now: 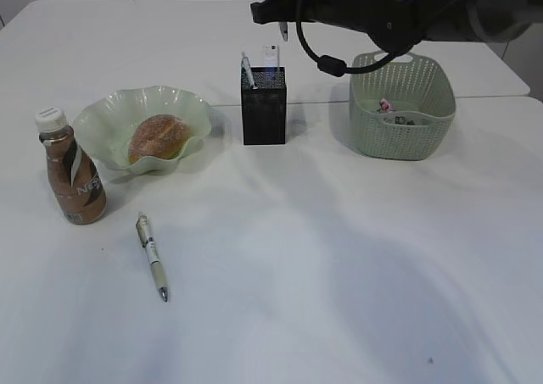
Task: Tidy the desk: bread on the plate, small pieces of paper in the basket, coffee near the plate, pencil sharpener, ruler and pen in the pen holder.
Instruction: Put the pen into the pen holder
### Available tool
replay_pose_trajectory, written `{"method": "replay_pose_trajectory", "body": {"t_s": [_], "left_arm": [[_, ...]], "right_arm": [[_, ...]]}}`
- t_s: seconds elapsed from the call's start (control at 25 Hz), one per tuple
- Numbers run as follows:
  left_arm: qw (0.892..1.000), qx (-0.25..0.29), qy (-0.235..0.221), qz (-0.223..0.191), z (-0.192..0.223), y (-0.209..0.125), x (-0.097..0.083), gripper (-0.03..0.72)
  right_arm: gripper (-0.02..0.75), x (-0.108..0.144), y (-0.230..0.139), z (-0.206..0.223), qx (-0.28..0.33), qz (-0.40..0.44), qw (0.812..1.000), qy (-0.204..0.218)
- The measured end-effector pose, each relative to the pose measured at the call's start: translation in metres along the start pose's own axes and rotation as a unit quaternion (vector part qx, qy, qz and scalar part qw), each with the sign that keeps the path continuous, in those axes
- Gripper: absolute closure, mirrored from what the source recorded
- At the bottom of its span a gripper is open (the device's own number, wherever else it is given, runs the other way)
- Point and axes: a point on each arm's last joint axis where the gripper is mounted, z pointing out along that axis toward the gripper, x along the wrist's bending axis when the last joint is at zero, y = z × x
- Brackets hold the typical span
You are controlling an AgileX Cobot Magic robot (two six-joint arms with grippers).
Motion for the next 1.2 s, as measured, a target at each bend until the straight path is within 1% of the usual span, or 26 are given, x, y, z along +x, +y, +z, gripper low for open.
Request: {"method": "replay_pose_trajectory", "body": {"t_s": [0.2,0.24,0.56,0.72,1.04,1.2], "left_arm": [[1.000,-0.016,-0.003,0.001,0.000,0.003,0.000,0.378],[1.000,-0.018,-0.003,0.001,0.000,0.003,-0.001,0.378],[1.000,-0.025,-0.004,0.001,0.000,0.004,-0.001,0.386],[1.000,-0.025,-0.004,0.001,0.000,0.004,-0.001,0.388],[0.999,-0.034,-0.006,0.001,0.000,0.006,-0.001,0.404],[0.999,-0.036,-0.006,0.001,0.000,0.007,-0.001,0.404]], "right_arm": [[0.636,-0.006,-0.004,0.003,-0.039,0.015,0.999,0.001],[0.636,-0.005,-0.002,0.003,-0.054,0.015,0.998,0.003],[0.636,0.001,-0.018,0.016,-0.101,0.021,0.995,0.018],[0.636,0.003,-0.038,0.030,-0.096,0.040,0.994,0.016],[0.636,0.002,-0.045,0.046,-0.104,0.052,0.993,0.011],[0.636,0.003,-0.055,0.050,-0.088,0.056,0.994,0.010]]}}
